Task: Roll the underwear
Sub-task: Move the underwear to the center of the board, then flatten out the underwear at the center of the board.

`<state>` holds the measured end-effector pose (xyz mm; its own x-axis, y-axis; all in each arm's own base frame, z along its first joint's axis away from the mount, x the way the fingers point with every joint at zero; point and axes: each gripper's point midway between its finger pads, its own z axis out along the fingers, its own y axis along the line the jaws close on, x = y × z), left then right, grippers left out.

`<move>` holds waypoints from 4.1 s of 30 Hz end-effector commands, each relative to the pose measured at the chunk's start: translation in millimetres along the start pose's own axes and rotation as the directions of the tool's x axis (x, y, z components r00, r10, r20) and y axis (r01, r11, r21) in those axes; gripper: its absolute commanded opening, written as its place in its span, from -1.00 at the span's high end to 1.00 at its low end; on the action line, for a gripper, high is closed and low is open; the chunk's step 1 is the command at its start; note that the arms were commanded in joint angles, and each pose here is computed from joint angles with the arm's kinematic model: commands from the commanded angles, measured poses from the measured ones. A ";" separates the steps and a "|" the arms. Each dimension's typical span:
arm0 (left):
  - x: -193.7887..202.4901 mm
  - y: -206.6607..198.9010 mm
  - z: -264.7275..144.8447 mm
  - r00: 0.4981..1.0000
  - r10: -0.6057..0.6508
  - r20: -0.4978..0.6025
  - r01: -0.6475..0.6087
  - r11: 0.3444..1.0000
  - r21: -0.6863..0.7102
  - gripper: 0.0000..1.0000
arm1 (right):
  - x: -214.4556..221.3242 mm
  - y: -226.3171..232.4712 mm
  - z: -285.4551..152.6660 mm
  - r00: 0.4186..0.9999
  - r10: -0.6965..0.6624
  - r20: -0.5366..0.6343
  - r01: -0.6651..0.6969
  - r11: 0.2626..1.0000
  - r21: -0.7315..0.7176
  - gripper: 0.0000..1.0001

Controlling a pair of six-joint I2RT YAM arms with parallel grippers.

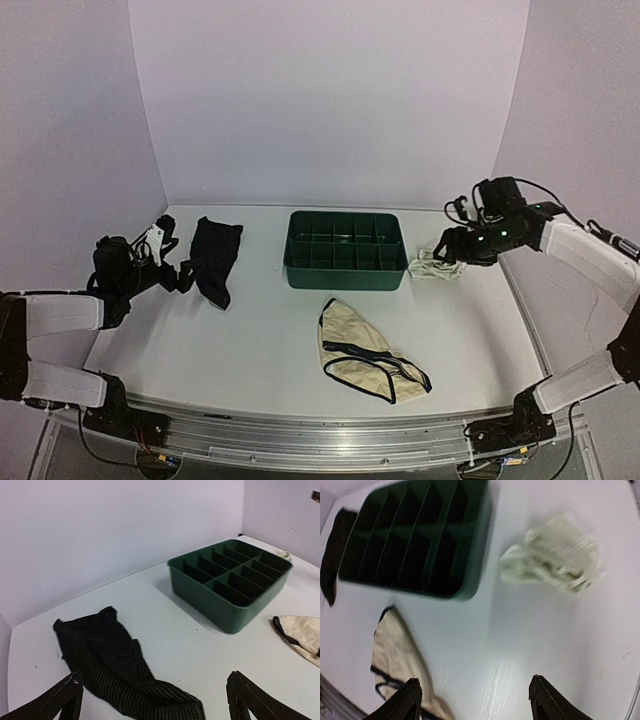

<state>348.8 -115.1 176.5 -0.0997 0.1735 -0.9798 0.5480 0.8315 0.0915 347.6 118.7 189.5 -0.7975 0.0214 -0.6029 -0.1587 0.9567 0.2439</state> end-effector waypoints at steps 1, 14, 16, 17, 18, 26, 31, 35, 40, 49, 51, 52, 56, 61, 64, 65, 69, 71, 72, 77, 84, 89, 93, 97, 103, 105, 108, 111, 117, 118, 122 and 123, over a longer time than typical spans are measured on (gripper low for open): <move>-10.0 -48.4 -1.8 0.994 0.098 -0.052 -0.084 0.969 0.232 -0.99 | 125.0 11.2 -18.3 0.848 0.122 -0.516 -0.036 0.984 0.174 -0.37; -23.9 -141.4 -37.5 0.982 0.189 0.015 -0.159 0.779 0.607 -0.99 | 241.7 55.6 5.7 0.724 0.121 -0.679 -0.054 0.991 0.120 -0.39; -25.1 -142.5 -38.4 0.981 0.193 0.022 -0.166 0.775 0.610 -0.99 | 248.5 57.5 18.1 0.721 0.120 -0.682 -0.056 0.992 0.115 -0.36; -25.0 -141.7 -37.4 0.981 0.193 0.016 -0.163 0.777 0.608 -0.99 | 249.4 60.6 24.9 0.724 0.119 -0.680 -0.060 0.992 0.109 -0.34; -24.9 -140.5 -35.8 0.981 0.193 0.008 -0.158 0.780 0.606 -0.99 | 250.4 63.5 30.6 0.726 0.114 -0.678 -0.058 0.993 0.104 -0.29; -33.3 -128.0 -22.3 0.979 0.201 -0.015 -0.159 0.816 0.556 -0.99 | 268.8 97.2 60.8 0.683 0.039 -0.729 -0.021 0.999 0.034 0.81; -37.3 -113.7 -9.5 0.976 0.217 -0.033 -0.173 0.855 0.489 -0.99 | 279.1 172.5 83.0 0.647 -0.118 -0.753 0.046 0.992 -0.116 1.00; -36.8 -104.2 0.7 0.968 0.247 -0.040 -0.202 0.867 0.456 -0.99 | 279.4 269.5 108.9 0.625 -0.293 -0.723 0.072 0.945 -0.320 0.97; -30.3 -106.1 5.7 0.958 0.282 -0.045 -0.224 0.840 0.494 -0.99 | 262.0 338.3 125.9 0.646 -0.370 -0.667 0.043 0.891 -0.452 0.21; -0.6 -162.6 -29.5 0.932 0.356 -0.063 -0.192 0.636 0.748 -0.66 | 184.2 333.1 45.7 0.786 -0.437 -0.437 0.182 0.839 -0.512 -0.49; 18.8 -186.7 -44.2 0.905 0.408 -0.122 -0.155 0.582 0.799 -0.47 | 149.9 321.7 40.4 0.847 -0.390 -0.360 0.210 0.869 -0.448 -0.47; 33.3 -199.7 -55.6 0.883 0.444 -0.153 -0.133 0.549 0.825 -0.45 | 132.1 314.5 44.8 0.882 -0.341 -0.325 0.206 0.900 -0.385 -0.39; 88.3 -232.1 -92.1 0.756 0.637 -0.149 -0.168 0.409 0.897 -0.52 | 77.6 294.0 70.0 0.967 -0.186 -0.175 0.160 0.975 -0.152 -0.16; 115.6 -231.8 -85.2 0.658 0.746 -0.100 -0.269 0.356 0.895 -0.49 | 53.1 311.5 117.4 0.987 -0.124 -0.100 0.118 0.991 -0.068 0.24; 126.9 -230.9 -79.2 0.616 0.787 -0.044 -0.325 0.304 0.896 -0.42 | 44.8 331.9 143.6 0.991 -0.114 -0.074 0.108 0.991 -0.080 0.25; 130.7 -231.1 -79.8 0.603 0.797 -0.017 -0.340 0.277 0.899 -0.41 | 45.3 340.3 152.5 0.990 -0.121 -0.077 0.113 0.989 -0.098 0.24; 141.5 -236.9 -87.5 0.577 0.813 0.073 -0.376 0.185 0.908 -0.41 | 50.7 353.1 183.9 0.991 -0.106 -0.078 0.098 0.990 -0.105 0.23; 144.7 -241.0 -89.8 0.567 0.818 0.103 -0.388 0.154 0.909 -0.42 | 50.6 352.9 193.1 0.993 -0.098 -0.067 0.092 0.992 -0.090 0.23; 147.4 -243.1 -91.2 0.562 0.820 0.112 -0.388 0.142 0.910 -0.42 | 51.2 350.4 197.6 0.994 -0.094 -0.061 0.089 0.993 -0.074 0.24; 158.7 -249.7 -91.4 0.534 0.833 0.142 -0.414 0.112 0.903 -0.43 | 55.8 336.8 213.0 0.996 -0.078 -0.042 0.078 0.997 -0.003 0.27; 164.8 -250.4 -79.7 0.514 0.844 0.150 -0.444 0.112 0.889 -0.38 | 85.9 324.3 239.2 0.990 -0.087 -0.110 0.090 0.995 0.030 0.29; 170.2 -248.2 -78.1 0.499 0.855 0.140 -0.439 0.110 0.892 -0.19 | 95.4 321.1 251.5 0.985 -0.120 -0.125 0.126 0.991 0.040 0.32; 174.1 -246.7 -80.8 0.488 0.861 0.144 -0.433 0.096 0.896 0.00 | 98.7 317.4 257.8 0.984 -0.127 -0.128 0.135 0.989 0.054 0.47; 172.3 -247.9 -79.5 0.490 0.858 0.153 -0.440 0.092 0.893 0.42 | 94.1 317.5 256.0 0.984 -0.138 -0.111 0.145 0.988 0.062 0.96; 165.2 -247.3 -76.1 0.495 0.857 0.141 -0.445 0.111 0.889 1.00 | 64.3 326.5 230.2 0.989 -0.140 -0.045 0.142 0.989 0.046 1.00; 156.4 -245.8 -71.6 0.509 0.855 0.099 -0.438 0.158 0.885 1.00 | 48.0 333.3 210.9 0.991 -0.133 -0.014 0.133 0.991 0.024 1.00; 125.7 -238.0 -61.3 0.562 0.827 0.003 -0.402 0.270 0.875 1.00 | 27.1 341.8 172.8 0.994 -0.111 0.011 0.111 0.993 -0.030 1.00; 77.6 -222.0 -53.2 0.667 0.743 -0.059 -0.364 0.394 0.844 1.00 | 12.7 343.3 122.9 0.997 -0.081 0.013 0.082 0.992 -0.094 1.00; 10.3 -196.7 -65.9 0.759 0.648 -0.059 -0.372 0.507 0.777 1.00 | 21.4 298.9 45.5 1.000 0.002 -0.023 -0.004 0.994 -0.109 1.00; 2.4 -195.9 -68.7 0.770 0.636 -0.058 -0.372 0.520 0.768 1.00 | 25.2 293.1 36.9 0.999 0.017 -0.033 -0.021 0.993 -0.114 1.00; -29.7 -184.0 -59.3 0.812 0.581 -0.062 -0.382 0.609 0.695 1.00 | 33.5 276.4 24.3 0.997 0.062 -0.047 -0.066 0.992 -0.103 1.00; -36.0 -175.4 -52.2 0.821 0.567 -0.070 -0.382 0.636 0.670 1.00 | 28.1 275.5 25.0 0.998 0.060 -0.031 -0.063 0.993 -0.097 1.00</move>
<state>197.8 -242.7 180.1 0.2650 0.6795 -0.6842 0.9322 0.0010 0.3620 298.5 397.0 253.5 -0.7860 0.0604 -0.6152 -0.2267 0.8977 0.3778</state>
